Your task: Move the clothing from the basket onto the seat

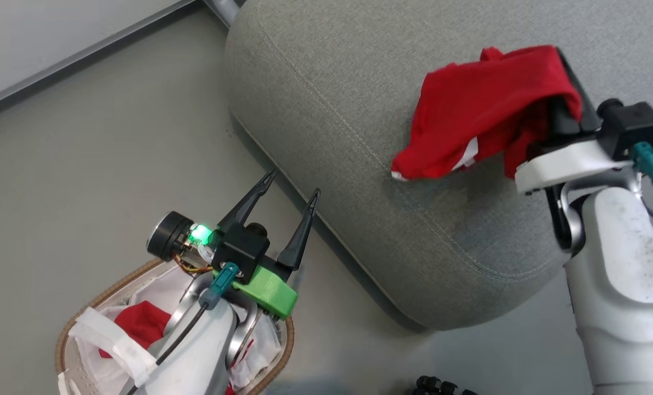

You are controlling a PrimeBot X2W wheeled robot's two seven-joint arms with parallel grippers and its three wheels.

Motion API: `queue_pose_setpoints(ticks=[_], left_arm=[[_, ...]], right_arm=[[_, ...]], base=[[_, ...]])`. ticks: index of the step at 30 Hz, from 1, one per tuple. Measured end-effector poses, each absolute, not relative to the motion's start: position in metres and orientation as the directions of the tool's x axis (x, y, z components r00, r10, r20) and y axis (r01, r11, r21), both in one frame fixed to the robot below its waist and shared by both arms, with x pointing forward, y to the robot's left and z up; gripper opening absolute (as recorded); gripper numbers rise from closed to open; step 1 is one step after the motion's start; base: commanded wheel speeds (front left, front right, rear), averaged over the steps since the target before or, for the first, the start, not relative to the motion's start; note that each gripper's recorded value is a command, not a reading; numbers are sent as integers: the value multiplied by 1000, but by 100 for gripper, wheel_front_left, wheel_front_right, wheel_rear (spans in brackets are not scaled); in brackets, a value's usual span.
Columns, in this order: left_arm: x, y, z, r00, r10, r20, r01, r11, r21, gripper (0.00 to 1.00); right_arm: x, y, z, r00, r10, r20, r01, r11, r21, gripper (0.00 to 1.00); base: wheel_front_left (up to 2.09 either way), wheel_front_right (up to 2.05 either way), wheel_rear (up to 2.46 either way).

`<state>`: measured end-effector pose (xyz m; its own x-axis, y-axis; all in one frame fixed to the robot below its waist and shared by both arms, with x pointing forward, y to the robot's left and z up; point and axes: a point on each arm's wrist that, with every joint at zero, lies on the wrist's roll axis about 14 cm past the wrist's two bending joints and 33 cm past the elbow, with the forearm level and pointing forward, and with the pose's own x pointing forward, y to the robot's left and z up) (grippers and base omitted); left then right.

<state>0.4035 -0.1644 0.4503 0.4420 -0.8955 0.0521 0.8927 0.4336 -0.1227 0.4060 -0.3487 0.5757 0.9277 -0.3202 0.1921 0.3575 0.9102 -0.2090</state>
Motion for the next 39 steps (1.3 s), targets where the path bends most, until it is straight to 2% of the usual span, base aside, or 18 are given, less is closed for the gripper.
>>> queue_pose_setpoints(ticks=[9,16,19,27,31,37,38,39], left_arm=[[438,-146,459,495,-862,107,868,489,-83,100],[461,-113,446,576,-810,106,817,566,-109,100],[470,-98,434,615,-783,91,787,603,-130,100],[480,-63,376,691,-723,-20,709,682,-179,100],[480,-51,349,704,-706,-78,684,703,-194,100],[483,-39,329,714,-689,-127,664,723,-190,100],[483,-38,329,714,-688,-128,664,724,-188,100],[484,-37,329,716,-686,-129,663,726,-184,100]], right_arm=[[482,-371,650,874,-299,383,425,852,-307,0],[543,-402,660,854,-317,412,475,798,-371,0],[569,-404,636,871,-319,374,460,797,-392,0],[621,-384,510,934,-316,165,356,860,-366,0],[628,-366,445,953,-300,42,295,888,-353,0],[624,-348,395,957,-286,-53,257,916,-309,0],[622,-347,393,957,-285,-59,254,917,-307,9],[620,-345,392,957,-283,-63,252,918,-306,27]], base=[[0,0,0],[0,0,0],[0,0,0],[0,0,0],[0,0,0],[0,0,0],[0,0,0],[0,0,0]])
